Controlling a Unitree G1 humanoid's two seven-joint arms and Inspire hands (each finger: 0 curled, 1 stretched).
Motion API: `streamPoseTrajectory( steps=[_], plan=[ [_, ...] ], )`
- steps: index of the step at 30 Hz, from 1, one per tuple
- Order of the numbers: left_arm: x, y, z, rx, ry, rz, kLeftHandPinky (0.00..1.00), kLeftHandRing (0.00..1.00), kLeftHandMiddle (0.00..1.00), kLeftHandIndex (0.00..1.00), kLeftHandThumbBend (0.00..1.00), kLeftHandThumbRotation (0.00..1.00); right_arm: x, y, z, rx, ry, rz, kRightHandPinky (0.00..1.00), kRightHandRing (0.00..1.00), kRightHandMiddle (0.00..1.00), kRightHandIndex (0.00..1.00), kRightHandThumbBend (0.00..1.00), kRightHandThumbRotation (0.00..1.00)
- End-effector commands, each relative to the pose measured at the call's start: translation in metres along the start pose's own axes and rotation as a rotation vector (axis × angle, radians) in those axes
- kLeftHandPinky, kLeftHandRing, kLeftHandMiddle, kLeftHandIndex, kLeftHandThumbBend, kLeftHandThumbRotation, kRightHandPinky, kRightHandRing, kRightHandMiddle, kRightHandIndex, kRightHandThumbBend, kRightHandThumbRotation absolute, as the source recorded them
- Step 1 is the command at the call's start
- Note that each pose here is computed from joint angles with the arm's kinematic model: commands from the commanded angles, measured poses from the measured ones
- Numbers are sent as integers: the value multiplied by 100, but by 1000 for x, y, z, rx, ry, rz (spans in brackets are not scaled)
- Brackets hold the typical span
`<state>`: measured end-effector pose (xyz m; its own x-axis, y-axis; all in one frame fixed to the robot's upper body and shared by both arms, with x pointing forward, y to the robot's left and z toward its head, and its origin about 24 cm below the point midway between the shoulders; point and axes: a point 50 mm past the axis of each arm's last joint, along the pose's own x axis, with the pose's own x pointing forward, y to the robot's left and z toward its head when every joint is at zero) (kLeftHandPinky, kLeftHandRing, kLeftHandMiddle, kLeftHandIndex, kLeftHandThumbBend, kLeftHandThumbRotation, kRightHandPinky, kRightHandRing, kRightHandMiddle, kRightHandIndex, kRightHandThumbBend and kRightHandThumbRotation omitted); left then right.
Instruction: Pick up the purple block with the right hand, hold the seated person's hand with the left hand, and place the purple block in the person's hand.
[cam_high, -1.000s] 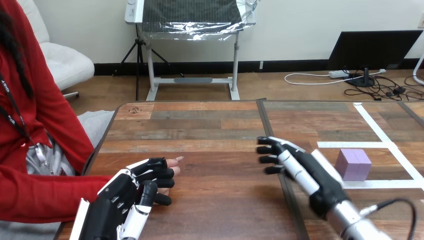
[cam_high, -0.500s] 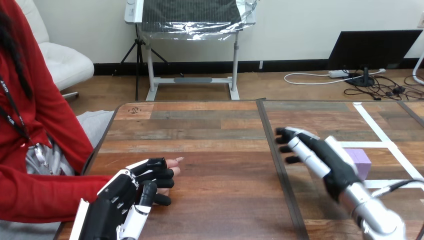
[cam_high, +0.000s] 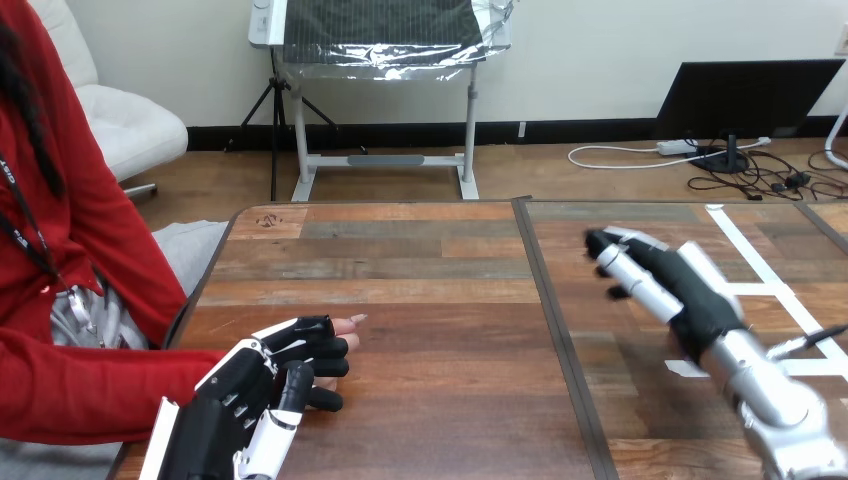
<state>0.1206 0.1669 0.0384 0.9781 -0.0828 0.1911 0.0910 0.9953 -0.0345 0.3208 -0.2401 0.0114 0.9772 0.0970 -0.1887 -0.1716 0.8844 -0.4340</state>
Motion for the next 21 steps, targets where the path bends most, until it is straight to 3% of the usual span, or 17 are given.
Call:
streamPoseTrajectory(
  steps=[1, 8, 21],
  plan=[
    [26, -3, 13, -6, -141, -23, 56, 66, 68, 69, 36, 62, 31, -50, 74, -108, -173, -151, 78, 83, 84, 85, 57, 83],
    [27, -3, 13, -1, -142, -25, 55, 66, 67, 69, 37, 62, 33, -59, 76, -116, -134, -175, 79, 85, 86, 86, 58, 80],
    [27, -3, 13, 1, -145, -28, 54, 64, 67, 69, 40, 61, 34, -75, 79, -228, -79, -222, 75, 84, 87, 86, 55, 74]
  ],
)
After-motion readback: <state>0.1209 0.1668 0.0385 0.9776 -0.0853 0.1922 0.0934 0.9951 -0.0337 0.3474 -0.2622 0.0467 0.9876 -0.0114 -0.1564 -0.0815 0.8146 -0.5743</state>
